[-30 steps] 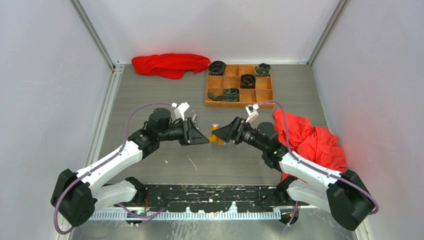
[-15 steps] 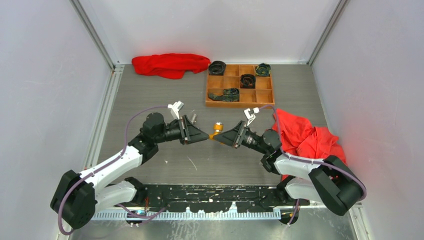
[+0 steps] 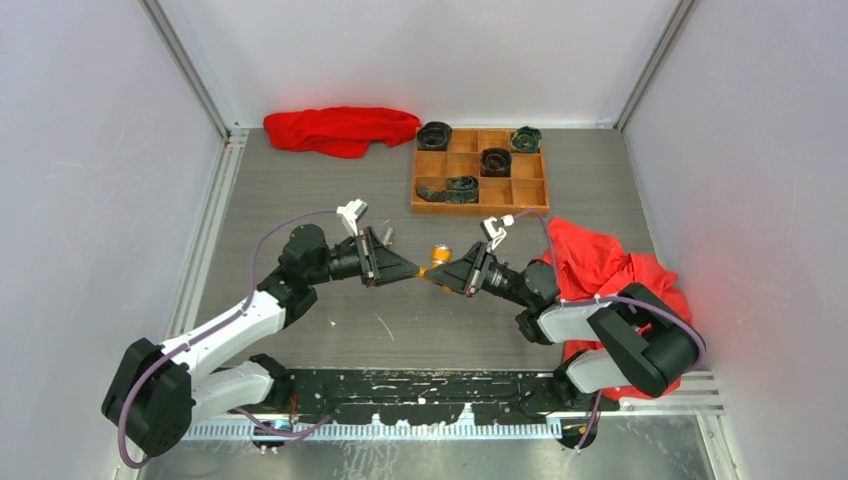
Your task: Install the water faucets
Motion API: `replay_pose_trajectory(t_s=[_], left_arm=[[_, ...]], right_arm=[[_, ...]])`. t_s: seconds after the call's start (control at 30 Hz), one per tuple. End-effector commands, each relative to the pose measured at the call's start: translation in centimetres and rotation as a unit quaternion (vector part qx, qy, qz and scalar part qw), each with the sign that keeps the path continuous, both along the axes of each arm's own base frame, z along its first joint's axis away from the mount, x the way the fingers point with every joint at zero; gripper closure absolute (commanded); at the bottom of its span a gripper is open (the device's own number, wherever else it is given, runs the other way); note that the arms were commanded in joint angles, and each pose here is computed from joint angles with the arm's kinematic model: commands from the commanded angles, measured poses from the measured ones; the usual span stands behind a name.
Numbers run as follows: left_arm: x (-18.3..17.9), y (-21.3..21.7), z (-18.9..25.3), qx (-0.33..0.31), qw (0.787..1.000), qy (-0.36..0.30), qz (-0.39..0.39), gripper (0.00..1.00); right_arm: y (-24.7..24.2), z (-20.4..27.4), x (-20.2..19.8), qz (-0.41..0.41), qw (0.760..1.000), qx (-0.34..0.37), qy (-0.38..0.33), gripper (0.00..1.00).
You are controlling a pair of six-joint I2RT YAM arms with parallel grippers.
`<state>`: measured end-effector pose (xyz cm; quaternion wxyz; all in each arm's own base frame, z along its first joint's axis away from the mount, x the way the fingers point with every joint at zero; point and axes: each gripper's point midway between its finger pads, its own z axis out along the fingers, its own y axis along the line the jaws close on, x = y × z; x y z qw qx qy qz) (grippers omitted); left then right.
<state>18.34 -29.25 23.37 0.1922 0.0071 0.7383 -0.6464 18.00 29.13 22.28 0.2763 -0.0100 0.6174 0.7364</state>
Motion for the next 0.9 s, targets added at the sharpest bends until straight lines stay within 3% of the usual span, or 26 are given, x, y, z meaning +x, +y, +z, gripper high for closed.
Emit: replay_pose_trajectory(t_s=[0.0,0.17,0.23,0.37,0.53,0.67,0.73,0.87], left_arm=[[1.0,0.4,-1.1,0.041,0.999,-0.022,0.023,0.68],[2.3,3.0,-3.1,0.175,0.981,-0.035,0.072,0.13],[3.7,5.5,-4.8,0.253,0.959,-0.02,0.123,0.01],[5.2,10.3,-10.1,0.426,0.89,0.024,0.158,0.0],[7.5,9.4,-11.1,0.509,0.851,-0.013,0.126,0.0],[8.2,7.9,-12.5,0.595,0.797,-0.036,0.096,0.03],[7.5,7.1,-14.5,0.622,0.78,-0.011,0.073,0.09],[7.2,5.2,-16.5,0.626,0.775,-0.014,0.092,0.28]], right_arm=[[-0.6,3.9,-1.6,0.025,0.996,0.068,-0.049,0.99],[-2.9,-0.3,1.7,-0.081,0.996,0.005,0.027,0.99],[-3.4,-2.5,2.7,-0.11,0.991,-0.07,0.028,0.99],[-7.4,-5.6,5.3,-0.231,0.937,-0.257,0.041,1.0],[-11.2,-4.4,6.3,-0.306,0.889,-0.342,0.0,1.0],[-12.6,-4.1,6.9,-0.329,0.863,-0.382,-0.01,1.0],[-13.9,-3.6,7.4,-0.353,0.842,-0.408,-0.018,1.0],[-15.4,-1.8,7.9,-0.382,0.818,-0.427,-0.049,1.0]])
